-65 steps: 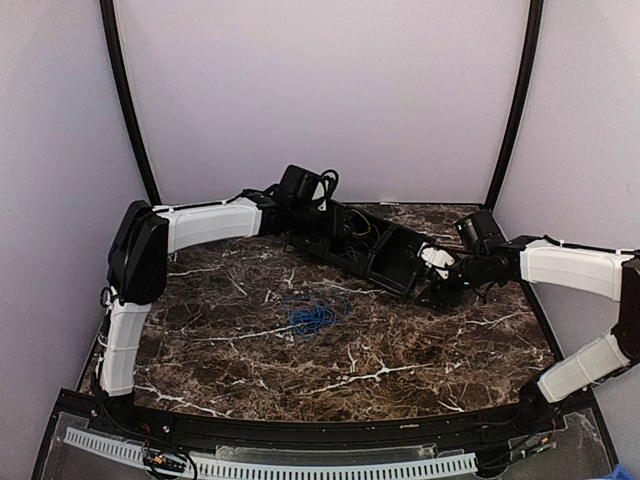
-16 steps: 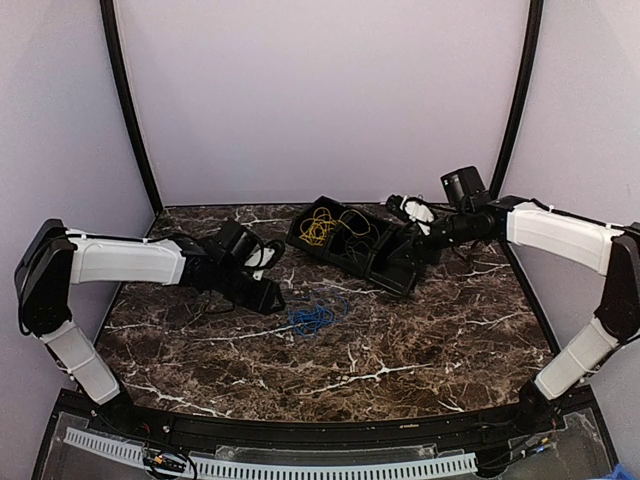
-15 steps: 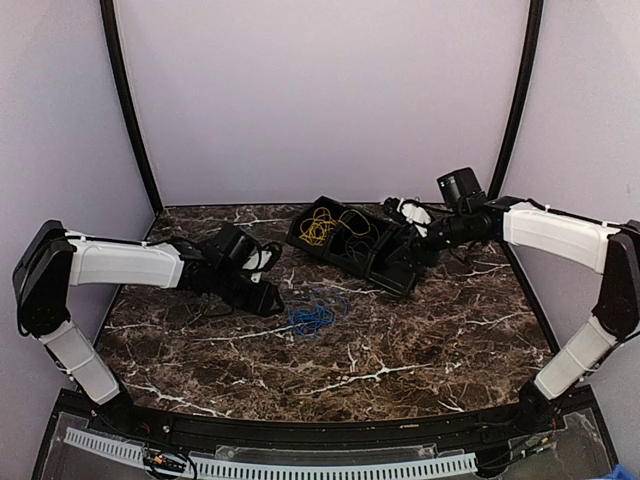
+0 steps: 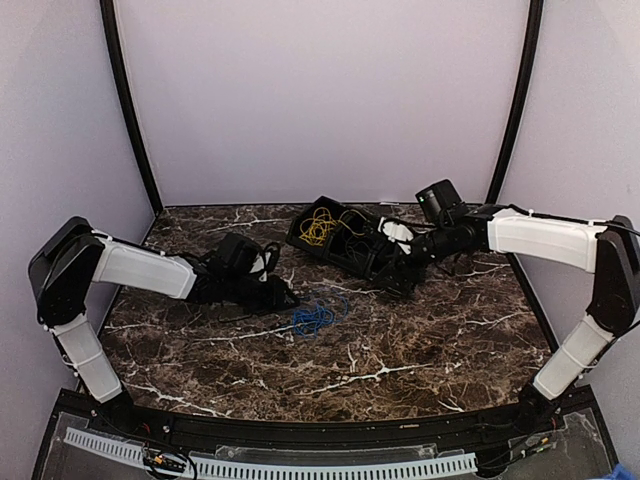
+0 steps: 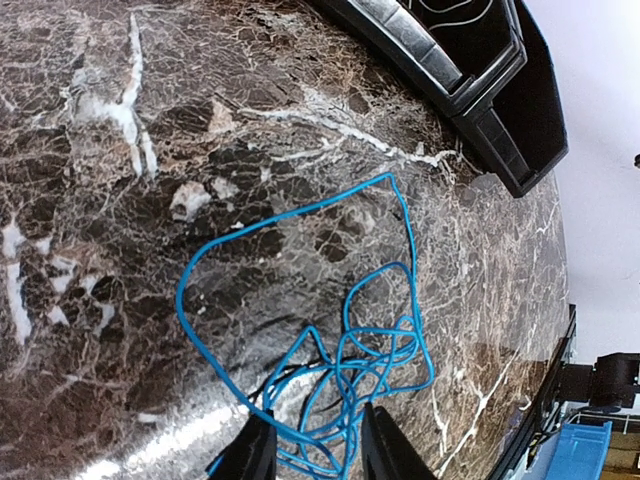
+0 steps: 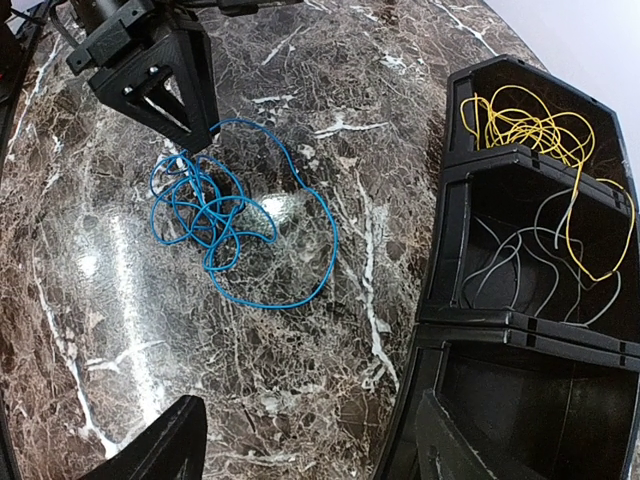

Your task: Untangle the cables

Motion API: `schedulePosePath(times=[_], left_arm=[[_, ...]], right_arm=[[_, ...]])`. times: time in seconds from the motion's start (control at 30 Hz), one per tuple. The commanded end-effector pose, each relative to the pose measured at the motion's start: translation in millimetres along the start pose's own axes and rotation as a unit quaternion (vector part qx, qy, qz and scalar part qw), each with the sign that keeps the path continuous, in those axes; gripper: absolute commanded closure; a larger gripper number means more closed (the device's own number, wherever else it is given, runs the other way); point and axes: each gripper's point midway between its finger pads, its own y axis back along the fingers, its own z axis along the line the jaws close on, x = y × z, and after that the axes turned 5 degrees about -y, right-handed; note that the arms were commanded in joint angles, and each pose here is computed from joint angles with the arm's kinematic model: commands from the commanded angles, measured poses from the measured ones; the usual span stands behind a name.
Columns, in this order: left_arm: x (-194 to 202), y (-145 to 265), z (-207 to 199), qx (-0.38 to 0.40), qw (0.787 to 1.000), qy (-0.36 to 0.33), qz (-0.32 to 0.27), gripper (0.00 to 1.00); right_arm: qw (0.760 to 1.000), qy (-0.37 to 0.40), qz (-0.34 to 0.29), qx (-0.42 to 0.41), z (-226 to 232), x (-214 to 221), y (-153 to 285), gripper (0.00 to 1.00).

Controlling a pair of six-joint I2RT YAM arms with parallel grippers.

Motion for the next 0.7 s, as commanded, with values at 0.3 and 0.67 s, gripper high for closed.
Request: schedulePosePath(times=[0.3,0.67], left_arm=[[-17.3,-1.3,0.4,0.006,1.0,0.02,-0.022,0.96],[-69.7,66.3,-74.9,0.062,0.983,-0.139,-0.098,1.0]], right_arm=[[1.0,0.006,-0.013,0.0,5.9,-4.8,1.4,0.26],[0.994,0.014,-0.099,0.037,-16.3,-90.6,48.9,0.03]])
